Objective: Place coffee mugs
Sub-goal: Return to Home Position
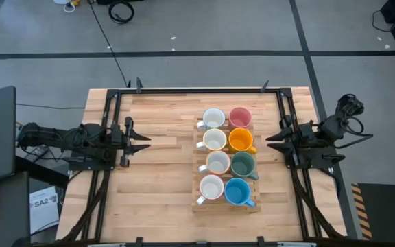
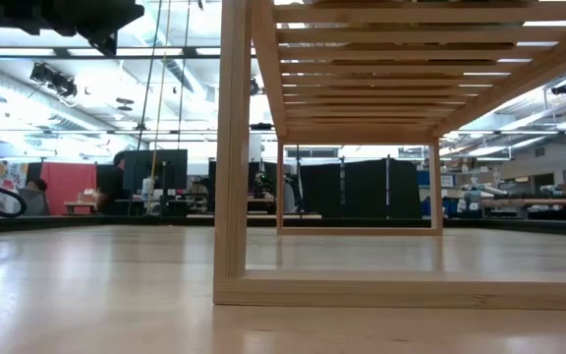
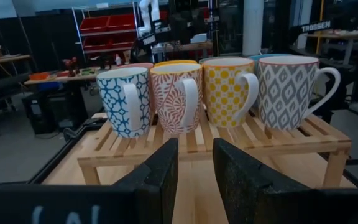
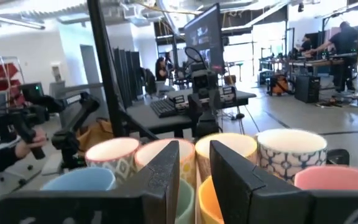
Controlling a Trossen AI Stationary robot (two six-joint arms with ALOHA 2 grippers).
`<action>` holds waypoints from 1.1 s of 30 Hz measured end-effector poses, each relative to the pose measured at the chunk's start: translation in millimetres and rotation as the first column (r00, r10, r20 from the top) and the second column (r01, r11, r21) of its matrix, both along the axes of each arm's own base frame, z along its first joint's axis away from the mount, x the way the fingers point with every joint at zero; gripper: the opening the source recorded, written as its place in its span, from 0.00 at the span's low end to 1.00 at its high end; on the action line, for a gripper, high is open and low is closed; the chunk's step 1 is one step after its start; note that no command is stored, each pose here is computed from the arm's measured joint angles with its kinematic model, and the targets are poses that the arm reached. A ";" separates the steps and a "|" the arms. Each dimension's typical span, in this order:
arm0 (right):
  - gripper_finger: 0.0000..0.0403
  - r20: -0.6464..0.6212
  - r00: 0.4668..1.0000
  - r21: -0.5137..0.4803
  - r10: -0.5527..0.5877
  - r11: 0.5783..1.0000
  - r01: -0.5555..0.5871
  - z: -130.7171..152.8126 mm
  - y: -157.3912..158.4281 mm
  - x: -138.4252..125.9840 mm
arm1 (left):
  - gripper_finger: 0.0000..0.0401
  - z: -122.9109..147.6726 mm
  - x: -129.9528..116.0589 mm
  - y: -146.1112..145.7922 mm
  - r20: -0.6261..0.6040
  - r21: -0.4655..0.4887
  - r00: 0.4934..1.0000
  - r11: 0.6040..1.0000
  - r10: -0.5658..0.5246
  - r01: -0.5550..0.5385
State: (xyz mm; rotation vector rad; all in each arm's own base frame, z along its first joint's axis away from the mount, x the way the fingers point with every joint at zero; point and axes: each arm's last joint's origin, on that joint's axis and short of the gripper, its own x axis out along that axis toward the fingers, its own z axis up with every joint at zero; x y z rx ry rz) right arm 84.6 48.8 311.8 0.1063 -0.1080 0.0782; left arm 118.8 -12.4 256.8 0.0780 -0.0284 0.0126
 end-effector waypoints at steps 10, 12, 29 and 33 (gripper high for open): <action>0.23 0.007 1.000 -0.007 0.020 1.000 -0.019 -35.4 4.3 4.4 | 0.27 -1.7 0.5 -0.1 0.014 -0.020 1.000 1.000 -0.001 0.001; 0.23 0.024 0.999 -0.017 0.029 0.999 -0.028 -40.8 5.2 5.0 | 0.27 -1.6 0.5 -0.1 0.015 -0.020 1.000 1.000 -0.001 0.001; 0.22 0.164 0.981 -0.168 -0.102 0.977 0.129 -60.6 -16.9 20.6 | 0.27 -1.1 0.5 -0.1 0.020 -0.022 1.000 1.000 -0.001 0.001; 0.22 0.179 0.978 -0.171 -0.107 0.976 0.138 -59.3 -23.3 19.2 | 0.27 -1.1 0.5 -0.1 0.020 -0.023 1.000 1.000 -0.001 0.001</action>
